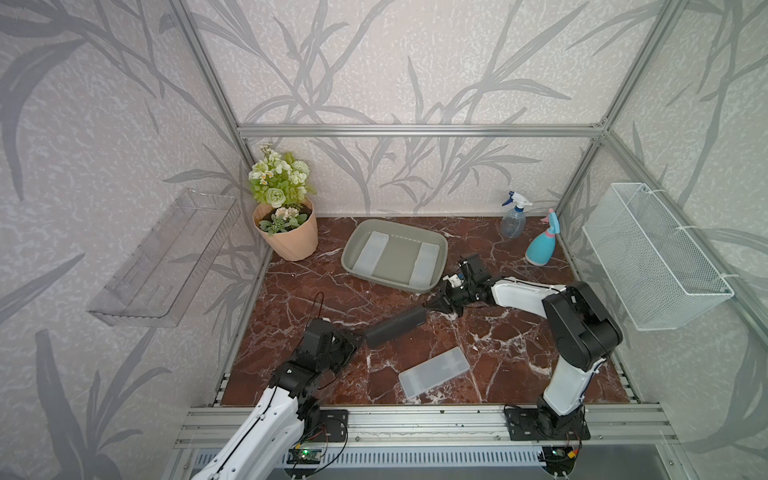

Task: Put the pencil case into the storage box
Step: Adjust the pencil case at the center of the board, then pick up the pencil case from the center of the board.

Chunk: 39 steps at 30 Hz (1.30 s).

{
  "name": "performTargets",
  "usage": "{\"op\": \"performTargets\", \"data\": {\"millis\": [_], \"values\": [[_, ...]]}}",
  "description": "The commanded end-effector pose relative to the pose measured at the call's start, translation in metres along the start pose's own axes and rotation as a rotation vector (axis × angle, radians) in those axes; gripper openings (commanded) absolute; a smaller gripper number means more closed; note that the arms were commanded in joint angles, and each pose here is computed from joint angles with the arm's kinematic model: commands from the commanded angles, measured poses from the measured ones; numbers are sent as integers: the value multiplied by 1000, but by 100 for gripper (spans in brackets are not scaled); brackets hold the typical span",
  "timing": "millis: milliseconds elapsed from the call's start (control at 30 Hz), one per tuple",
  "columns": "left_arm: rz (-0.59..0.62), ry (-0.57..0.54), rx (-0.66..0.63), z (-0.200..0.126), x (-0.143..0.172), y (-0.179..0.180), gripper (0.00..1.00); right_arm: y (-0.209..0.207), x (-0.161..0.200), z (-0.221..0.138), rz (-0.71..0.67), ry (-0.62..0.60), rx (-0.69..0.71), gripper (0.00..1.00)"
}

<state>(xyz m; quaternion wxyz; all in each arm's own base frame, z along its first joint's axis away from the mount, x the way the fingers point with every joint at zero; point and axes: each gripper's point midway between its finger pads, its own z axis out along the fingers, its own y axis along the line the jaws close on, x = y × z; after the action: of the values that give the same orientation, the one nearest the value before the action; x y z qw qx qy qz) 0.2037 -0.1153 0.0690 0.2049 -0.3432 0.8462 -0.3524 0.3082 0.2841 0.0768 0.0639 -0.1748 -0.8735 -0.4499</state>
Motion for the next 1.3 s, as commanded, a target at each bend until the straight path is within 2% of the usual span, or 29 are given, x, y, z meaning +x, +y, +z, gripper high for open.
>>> {"op": "performTargets", "data": {"millis": [0,133,200,300,433,533,600,667,833,1033,1267], "values": [[52,-53,-28,-6,-16,-13,49,-5,2,-16,-2,-18,25,7],[118,-74,-50,-10,-32,-35,52,-4,-2,-28,3,-43,18,14],[170,-76,-62,-13,-39,-51,53,2,-1,-40,-17,-71,11,22],[298,-53,-75,-19,-49,-88,57,2,-4,-58,-21,-116,12,30],[592,39,-150,-18,-38,-139,62,-4,-7,-84,-18,-171,23,37],[829,163,-231,1,0,-158,54,-11,-10,-100,-8,-201,30,38],[962,236,-306,16,21,-155,54,-17,-13,-108,3,-215,29,39],[1099,291,-399,28,35,-148,58,-23,-15,-116,20,-229,27,39],[1326,295,-605,38,23,-138,67,-32,-14,-131,34,-253,36,40],[1469,339,-725,45,11,-125,72,-43,-8,-134,52,-265,50,41],[1516,496,-654,63,32,-102,74,-51,-7,-135,72,-274,61,42]]}}
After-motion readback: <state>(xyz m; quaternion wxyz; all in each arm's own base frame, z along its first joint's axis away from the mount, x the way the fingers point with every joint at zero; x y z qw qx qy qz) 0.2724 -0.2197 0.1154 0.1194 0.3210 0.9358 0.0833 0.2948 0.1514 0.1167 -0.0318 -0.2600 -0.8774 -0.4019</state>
